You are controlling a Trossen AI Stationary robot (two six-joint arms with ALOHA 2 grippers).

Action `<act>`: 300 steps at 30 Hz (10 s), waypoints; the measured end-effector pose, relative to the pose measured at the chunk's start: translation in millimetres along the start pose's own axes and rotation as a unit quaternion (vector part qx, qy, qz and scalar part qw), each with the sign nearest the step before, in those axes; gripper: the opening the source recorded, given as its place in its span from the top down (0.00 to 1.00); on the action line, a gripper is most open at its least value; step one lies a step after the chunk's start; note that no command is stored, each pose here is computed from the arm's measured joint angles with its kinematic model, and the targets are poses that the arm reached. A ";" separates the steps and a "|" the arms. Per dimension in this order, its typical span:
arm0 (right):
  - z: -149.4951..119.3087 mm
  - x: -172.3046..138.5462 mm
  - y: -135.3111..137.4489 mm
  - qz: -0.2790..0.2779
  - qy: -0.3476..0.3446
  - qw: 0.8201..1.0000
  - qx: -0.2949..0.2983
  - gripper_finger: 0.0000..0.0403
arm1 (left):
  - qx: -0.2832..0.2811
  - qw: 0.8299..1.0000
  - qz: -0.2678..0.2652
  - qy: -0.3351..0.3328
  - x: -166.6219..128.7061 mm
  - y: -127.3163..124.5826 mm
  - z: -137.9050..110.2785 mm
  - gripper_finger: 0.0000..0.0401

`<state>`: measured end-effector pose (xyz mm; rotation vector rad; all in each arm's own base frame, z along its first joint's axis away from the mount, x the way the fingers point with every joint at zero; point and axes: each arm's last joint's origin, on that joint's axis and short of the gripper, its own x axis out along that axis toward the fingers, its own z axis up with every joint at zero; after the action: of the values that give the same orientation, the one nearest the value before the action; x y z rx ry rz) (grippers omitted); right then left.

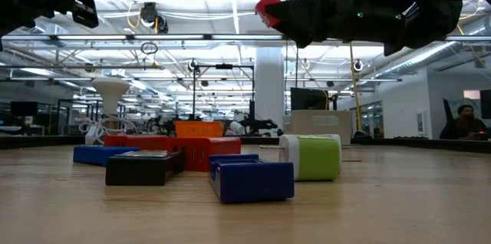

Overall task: Pick & Place Office items
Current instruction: Put the pink charger adapter into the gray bin

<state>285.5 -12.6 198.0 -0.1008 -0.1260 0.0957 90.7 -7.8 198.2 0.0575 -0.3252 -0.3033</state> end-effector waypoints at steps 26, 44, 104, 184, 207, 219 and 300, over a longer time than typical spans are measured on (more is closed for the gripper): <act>0.8 0.1 0.7 0.000 -0.004 1.000 -0.002 0.59 | -0.005 1.000 0.000 0.000 0.0 0.0 0.0 0.94; 0.1 0.1 0.8 0.000 0.000 1.000 -0.007 0.59 | -0.005 1.000 0.000 0.000 0.0 0.0 0.0 0.94; 1.5 -0.2 -1.4 -0.004 -0.008 1.000 -0.017 0.59 | -0.005 1.000 0.000 0.000 0.0 0.0 0.0 0.94; 5.9 -0.8 -6.1 -0.073 -0.033 0.994 0.074 0.59 | -0.005 1.000 0.000 0.000 0.0 0.0 0.0 0.94; 2.6 -0.6 -5.6 -0.070 -0.016 0.994 0.087 0.59 | -0.005 1.000 0.000 0.000 0.0 0.0 0.0 0.94; 11.0 -1.4 -7.1 -0.082 -0.063 0.987 0.119 0.59 | -0.005 1.000 0.000 0.000 0.0 0.0 -0.1 0.94; -0.8 -3.2 -15.3 -0.183 -0.006 0.975 0.125 0.59 | -0.005 1.000 0.000 0.000 0.0 0.0 -0.1 0.94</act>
<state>283.8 -28.2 198.4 0.1758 -0.1420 -0.2562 90.7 -7.8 198.1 0.0473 -0.3233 -0.3055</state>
